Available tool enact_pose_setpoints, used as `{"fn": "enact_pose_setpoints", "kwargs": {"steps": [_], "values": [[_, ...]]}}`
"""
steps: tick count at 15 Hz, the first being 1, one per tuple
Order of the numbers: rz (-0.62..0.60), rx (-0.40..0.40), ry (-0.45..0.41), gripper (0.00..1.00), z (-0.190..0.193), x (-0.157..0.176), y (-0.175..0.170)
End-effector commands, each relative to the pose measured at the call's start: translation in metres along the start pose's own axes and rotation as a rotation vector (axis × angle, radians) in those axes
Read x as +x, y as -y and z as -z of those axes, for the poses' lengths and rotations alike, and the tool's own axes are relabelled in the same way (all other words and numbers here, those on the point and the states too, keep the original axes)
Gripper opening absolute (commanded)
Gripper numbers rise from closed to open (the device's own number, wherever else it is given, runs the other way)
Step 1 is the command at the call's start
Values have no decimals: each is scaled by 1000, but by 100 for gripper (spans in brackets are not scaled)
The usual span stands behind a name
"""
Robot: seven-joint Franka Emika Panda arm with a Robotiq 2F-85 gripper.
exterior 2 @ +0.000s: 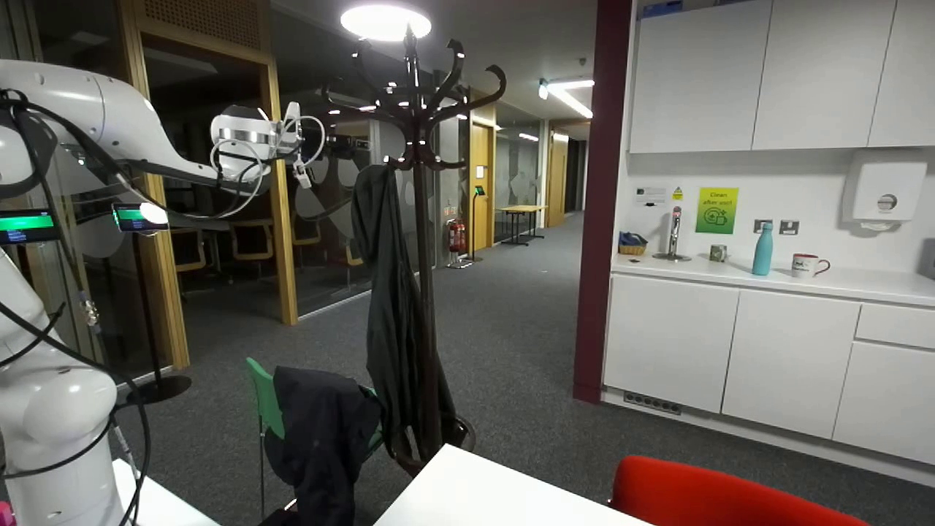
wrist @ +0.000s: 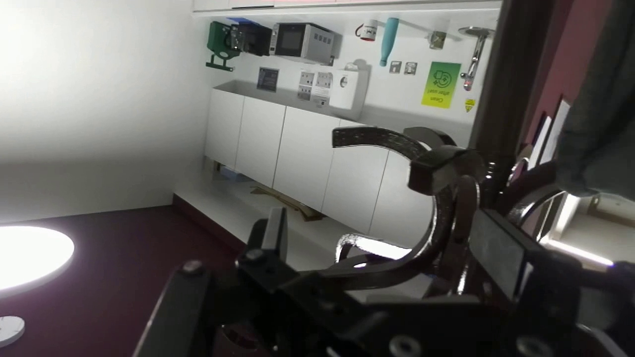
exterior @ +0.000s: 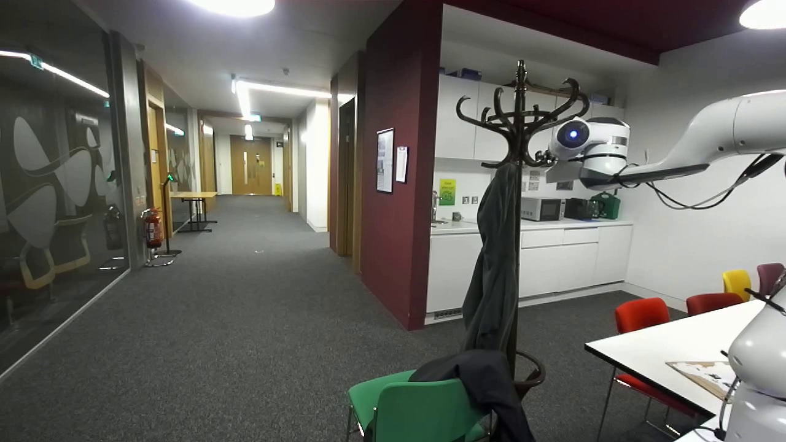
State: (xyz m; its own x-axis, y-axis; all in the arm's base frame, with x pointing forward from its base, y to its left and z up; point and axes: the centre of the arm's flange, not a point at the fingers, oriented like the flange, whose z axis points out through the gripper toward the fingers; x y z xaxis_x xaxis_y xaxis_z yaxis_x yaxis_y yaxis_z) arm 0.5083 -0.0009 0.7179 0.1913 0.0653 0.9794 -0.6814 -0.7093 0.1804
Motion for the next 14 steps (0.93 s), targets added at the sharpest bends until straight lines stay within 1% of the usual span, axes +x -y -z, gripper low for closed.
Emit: {"fn": "enact_pose_setpoints", "kwargs": {"steps": [1,6,8,12,14], "values": [[8,47,-32,100,4,14,28],[-32,128,-28,100,16,29,65],[-53,176,-7,100,20,32,80],[-91,263,67,100,35,33,112],[-95,287,91,100,46,31,125]]}}
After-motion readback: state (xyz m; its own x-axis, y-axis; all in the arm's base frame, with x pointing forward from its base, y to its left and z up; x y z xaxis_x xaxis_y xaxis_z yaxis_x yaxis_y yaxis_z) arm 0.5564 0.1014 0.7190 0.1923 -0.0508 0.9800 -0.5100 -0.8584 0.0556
